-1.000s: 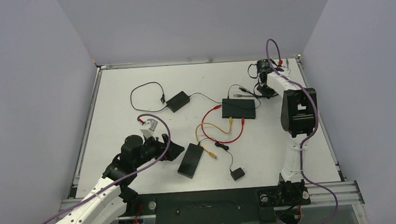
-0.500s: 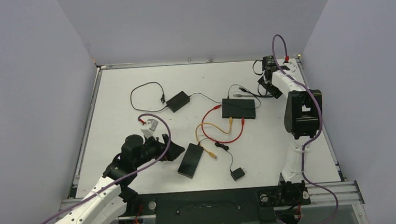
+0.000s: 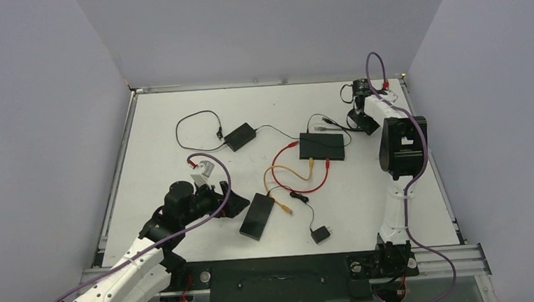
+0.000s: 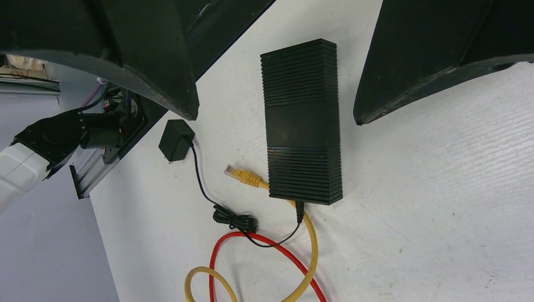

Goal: Insert the plug into the switch port
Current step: Pick up the connector from the center of the board.

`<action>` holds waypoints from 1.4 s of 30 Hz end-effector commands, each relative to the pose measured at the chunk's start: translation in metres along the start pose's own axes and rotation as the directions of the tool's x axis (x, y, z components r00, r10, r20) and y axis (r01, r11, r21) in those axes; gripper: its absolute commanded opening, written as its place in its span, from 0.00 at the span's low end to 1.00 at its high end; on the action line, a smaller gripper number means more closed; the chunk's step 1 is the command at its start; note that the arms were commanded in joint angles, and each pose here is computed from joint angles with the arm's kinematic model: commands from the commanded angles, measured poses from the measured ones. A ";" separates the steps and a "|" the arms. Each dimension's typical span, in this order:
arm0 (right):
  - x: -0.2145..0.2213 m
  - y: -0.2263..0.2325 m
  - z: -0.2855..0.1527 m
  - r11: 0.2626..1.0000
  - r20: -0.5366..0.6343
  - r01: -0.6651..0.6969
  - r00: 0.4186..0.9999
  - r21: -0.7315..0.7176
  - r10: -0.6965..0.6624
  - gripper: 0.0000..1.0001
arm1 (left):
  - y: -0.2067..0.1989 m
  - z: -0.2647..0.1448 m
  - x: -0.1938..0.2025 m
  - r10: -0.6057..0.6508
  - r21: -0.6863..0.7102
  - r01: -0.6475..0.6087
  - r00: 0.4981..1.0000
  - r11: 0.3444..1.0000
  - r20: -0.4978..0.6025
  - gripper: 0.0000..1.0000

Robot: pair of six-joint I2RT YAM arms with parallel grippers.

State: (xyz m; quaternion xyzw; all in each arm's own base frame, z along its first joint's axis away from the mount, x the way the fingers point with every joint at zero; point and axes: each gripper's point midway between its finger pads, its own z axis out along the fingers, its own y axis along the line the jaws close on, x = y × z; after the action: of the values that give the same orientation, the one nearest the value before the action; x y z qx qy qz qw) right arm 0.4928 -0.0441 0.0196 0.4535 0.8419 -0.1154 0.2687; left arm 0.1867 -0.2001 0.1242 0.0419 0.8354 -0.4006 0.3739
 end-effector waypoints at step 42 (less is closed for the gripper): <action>-0.101 -0.009 -0.129 0.955 0.231 -0.126 0.954 -0.270 0.191 0.00 | -0.029 -0.007 -0.023 -0.007 0.085 0.004 0.999 0.996 0.034 0.96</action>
State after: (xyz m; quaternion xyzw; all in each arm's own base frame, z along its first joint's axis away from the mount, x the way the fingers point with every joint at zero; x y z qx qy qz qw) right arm 0.4911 -0.0574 0.1443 0.4647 0.7967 -0.0414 0.3842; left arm 0.1848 -0.2034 0.1255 0.0392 0.8371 -0.4101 0.3599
